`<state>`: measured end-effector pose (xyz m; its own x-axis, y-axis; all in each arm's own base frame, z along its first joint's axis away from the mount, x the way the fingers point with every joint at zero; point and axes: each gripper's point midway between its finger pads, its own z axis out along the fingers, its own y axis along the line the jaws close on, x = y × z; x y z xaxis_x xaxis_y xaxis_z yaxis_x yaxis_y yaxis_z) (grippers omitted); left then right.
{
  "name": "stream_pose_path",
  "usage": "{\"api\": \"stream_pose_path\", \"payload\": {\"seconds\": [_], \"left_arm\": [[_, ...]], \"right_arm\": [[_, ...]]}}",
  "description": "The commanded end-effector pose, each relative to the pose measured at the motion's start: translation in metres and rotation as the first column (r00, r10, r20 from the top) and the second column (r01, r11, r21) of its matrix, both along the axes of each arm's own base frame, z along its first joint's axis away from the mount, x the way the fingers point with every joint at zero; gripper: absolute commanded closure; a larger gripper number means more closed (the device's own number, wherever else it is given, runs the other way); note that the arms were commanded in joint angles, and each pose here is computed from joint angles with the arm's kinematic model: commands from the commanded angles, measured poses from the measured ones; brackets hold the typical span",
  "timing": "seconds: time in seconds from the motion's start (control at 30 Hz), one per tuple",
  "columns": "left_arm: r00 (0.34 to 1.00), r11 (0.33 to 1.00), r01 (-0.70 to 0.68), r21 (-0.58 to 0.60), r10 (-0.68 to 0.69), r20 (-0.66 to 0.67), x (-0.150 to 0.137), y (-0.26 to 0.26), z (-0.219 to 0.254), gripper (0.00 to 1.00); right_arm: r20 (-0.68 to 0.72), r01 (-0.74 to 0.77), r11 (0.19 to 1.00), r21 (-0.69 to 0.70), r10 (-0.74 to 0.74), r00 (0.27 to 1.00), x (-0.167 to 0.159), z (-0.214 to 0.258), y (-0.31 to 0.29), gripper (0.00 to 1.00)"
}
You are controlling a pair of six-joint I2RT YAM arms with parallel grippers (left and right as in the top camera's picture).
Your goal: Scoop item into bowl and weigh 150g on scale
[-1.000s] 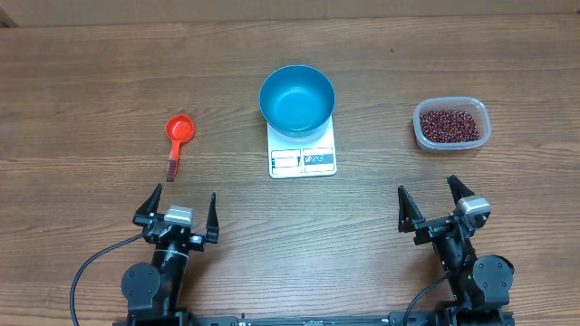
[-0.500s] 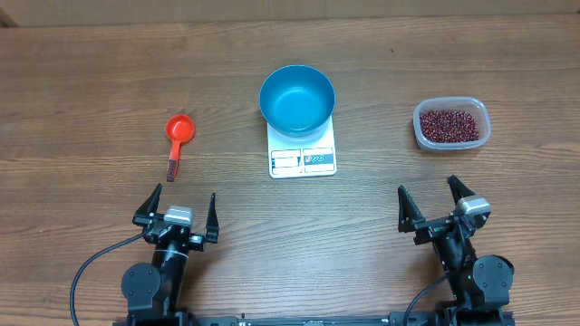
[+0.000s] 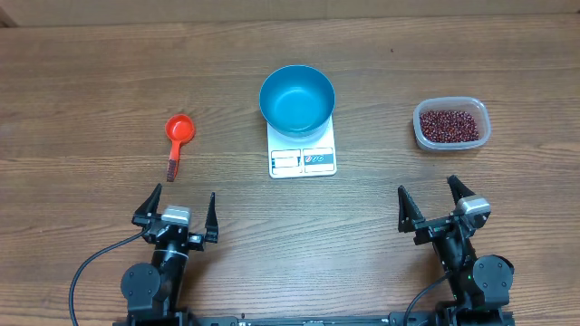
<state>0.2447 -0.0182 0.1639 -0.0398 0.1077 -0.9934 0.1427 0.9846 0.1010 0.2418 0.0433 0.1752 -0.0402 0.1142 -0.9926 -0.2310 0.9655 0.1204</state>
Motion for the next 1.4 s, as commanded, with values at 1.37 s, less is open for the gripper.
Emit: {"api": "stream_pose_path", "payload": {"seconds": [1.37], "left_arm": [[0.7,0.991,0.113,-0.071,-0.13,-0.702,0.134,-0.007,0.102,0.01]], "right_arm": [[0.007,0.005,1.0,-0.004,-0.005,1.0,0.0,-0.001,0.0,0.0]]}}
